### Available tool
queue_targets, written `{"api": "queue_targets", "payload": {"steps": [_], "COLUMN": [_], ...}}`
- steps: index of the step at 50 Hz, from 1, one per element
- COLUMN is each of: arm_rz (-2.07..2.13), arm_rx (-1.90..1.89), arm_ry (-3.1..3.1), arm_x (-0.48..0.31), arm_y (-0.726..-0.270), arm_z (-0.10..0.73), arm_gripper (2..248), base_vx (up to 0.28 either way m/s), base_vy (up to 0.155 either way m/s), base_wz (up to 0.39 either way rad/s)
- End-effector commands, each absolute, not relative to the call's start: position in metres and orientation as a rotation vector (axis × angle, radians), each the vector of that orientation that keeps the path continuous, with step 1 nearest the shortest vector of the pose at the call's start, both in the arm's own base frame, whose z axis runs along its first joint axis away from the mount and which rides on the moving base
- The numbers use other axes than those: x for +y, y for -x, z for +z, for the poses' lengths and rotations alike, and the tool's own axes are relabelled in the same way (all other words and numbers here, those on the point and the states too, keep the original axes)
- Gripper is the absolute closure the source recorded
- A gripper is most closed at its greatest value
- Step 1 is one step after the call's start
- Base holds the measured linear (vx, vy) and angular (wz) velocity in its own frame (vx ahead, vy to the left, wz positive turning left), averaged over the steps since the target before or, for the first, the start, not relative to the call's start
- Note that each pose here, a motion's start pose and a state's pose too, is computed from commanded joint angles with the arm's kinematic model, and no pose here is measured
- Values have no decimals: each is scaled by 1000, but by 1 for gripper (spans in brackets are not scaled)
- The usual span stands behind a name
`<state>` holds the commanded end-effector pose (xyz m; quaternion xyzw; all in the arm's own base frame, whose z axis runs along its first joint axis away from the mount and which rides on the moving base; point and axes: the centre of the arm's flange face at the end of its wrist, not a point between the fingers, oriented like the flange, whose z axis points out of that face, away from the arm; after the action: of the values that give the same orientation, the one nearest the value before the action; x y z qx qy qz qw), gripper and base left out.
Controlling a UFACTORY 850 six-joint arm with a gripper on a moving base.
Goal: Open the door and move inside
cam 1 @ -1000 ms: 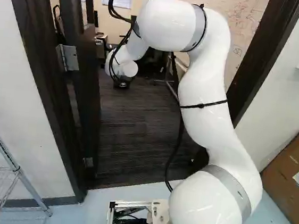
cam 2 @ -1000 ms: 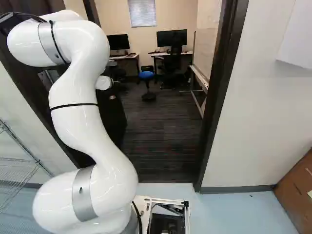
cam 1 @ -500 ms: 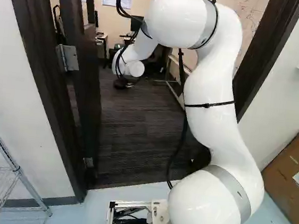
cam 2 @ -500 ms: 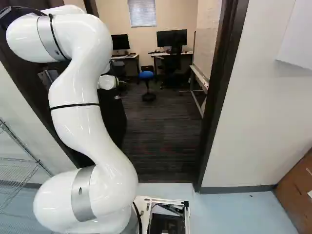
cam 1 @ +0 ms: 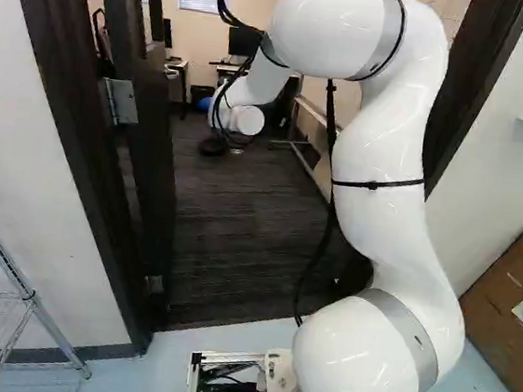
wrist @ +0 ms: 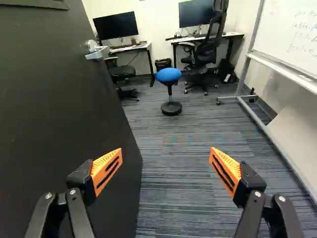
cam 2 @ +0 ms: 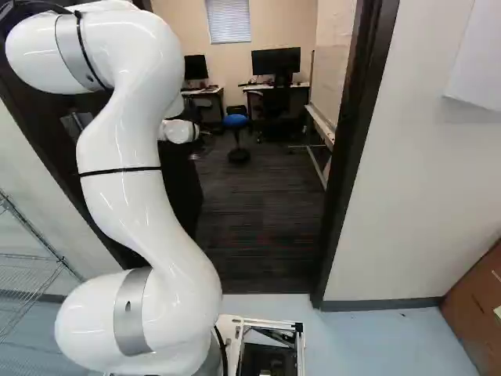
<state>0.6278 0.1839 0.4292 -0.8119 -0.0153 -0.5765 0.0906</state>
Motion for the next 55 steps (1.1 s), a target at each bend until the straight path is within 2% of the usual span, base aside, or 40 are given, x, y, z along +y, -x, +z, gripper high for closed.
{"api": "queue_targets", "payload": {"steps": [55], "arm_rz": [-1745], "arm_rx": [-11], "arm_ry": [2491], "arm_x": [98], "arm_y": [-606], "arm_z": [435], "arm_gripper": [3], "base_vx": [0], "base_vy": [0], "base_wz": [0]}}
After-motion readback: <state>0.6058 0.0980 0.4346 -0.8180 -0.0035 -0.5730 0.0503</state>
